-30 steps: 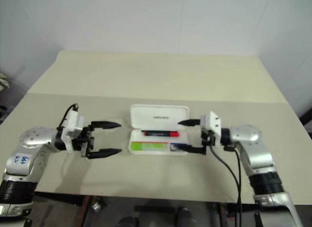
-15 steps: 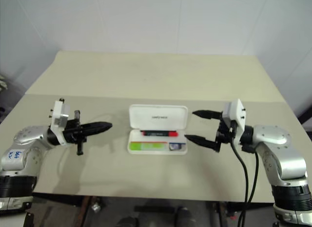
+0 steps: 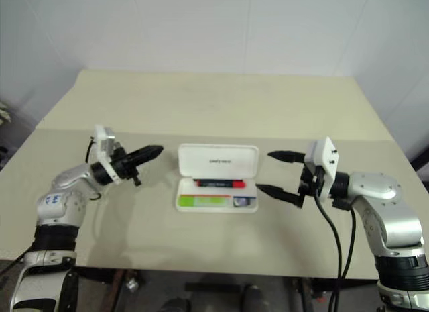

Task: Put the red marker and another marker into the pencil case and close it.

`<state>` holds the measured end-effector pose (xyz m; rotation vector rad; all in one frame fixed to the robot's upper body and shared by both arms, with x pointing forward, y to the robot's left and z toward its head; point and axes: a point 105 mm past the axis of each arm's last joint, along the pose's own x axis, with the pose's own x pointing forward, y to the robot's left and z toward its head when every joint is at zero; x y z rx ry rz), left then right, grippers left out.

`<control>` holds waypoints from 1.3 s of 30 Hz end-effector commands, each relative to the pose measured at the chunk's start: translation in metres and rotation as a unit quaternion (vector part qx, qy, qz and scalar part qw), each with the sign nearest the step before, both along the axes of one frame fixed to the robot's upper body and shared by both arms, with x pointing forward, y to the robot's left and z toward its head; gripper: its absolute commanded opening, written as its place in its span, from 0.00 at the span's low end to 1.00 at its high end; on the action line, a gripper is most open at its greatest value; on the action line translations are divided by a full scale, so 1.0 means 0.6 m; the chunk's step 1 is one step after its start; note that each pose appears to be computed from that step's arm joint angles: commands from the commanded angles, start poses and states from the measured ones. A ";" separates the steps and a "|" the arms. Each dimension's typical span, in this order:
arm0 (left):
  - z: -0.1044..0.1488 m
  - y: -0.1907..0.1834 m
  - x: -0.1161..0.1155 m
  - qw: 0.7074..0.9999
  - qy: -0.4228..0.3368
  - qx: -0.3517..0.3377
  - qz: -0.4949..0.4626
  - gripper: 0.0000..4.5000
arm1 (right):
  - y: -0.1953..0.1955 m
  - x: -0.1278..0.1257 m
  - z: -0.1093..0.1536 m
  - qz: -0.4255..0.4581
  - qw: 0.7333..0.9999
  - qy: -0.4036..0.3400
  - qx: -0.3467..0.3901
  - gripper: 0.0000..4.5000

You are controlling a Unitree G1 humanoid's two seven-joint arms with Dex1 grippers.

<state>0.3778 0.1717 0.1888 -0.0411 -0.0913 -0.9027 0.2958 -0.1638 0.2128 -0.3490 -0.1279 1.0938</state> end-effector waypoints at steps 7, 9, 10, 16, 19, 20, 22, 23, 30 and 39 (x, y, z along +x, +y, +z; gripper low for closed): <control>-0.003 -0.034 0.038 0.999 -0.004 0.033 0.008 0.01 | 0.004 -0.010 0.016 -0.002 1.000 -0.031 -0.006 1.00; -0.002 -0.038 0.038 0.999 -0.009 0.037 0.000 0.01 | 0.005 -0.010 0.015 -0.004 1.000 -0.031 -0.005 1.00; 0.000 -0.040 0.037 0.999 -0.015 0.039 -0.005 0.01 | 0.005 -0.010 0.015 -0.004 1.000 -0.031 -0.004 1.00; 0.015 -0.042 0.015 0.997 -0.049 0.030 -0.048 0.01 | 0.006 -0.012 0.012 -0.007 1.000 -0.030 -0.001 1.00; 0.013 -0.042 0.005 0.995 -0.057 0.041 -0.069 0.01 | 0.006 -0.012 0.011 -0.008 1.000 -0.030 0.000 1.00; 0.012 -0.042 0.001 0.994 -0.060 0.044 -0.075 0.01 | 0.007 -0.012 0.011 -0.008 1.000 -0.030 0.001 1.00; 0.013 -0.047 -0.006 0.993 -0.066 0.045 -0.090 0.01 | 0.007 -0.011 0.010 -0.008 1.000 -0.030 0.002 1.00; 0.013 -0.049 -0.009 0.992 -0.070 0.046 -0.096 0.01 | 0.007 -0.011 0.010 -0.008 1.000 -0.030 0.002 1.00; -0.016 -0.072 -0.067 0.967 -0.076 0.131 -0.206 0.01 | 0.004 -0.011 0.009 -0.011 1.000 -0.028 0.001 1.00; -0.050 -0.095 -0.098 0.933 -0.056 0.225 -0.276 0.01 | 0.006 -0.011 0.004 -0.015 0.999 -0.028 0.005 1.00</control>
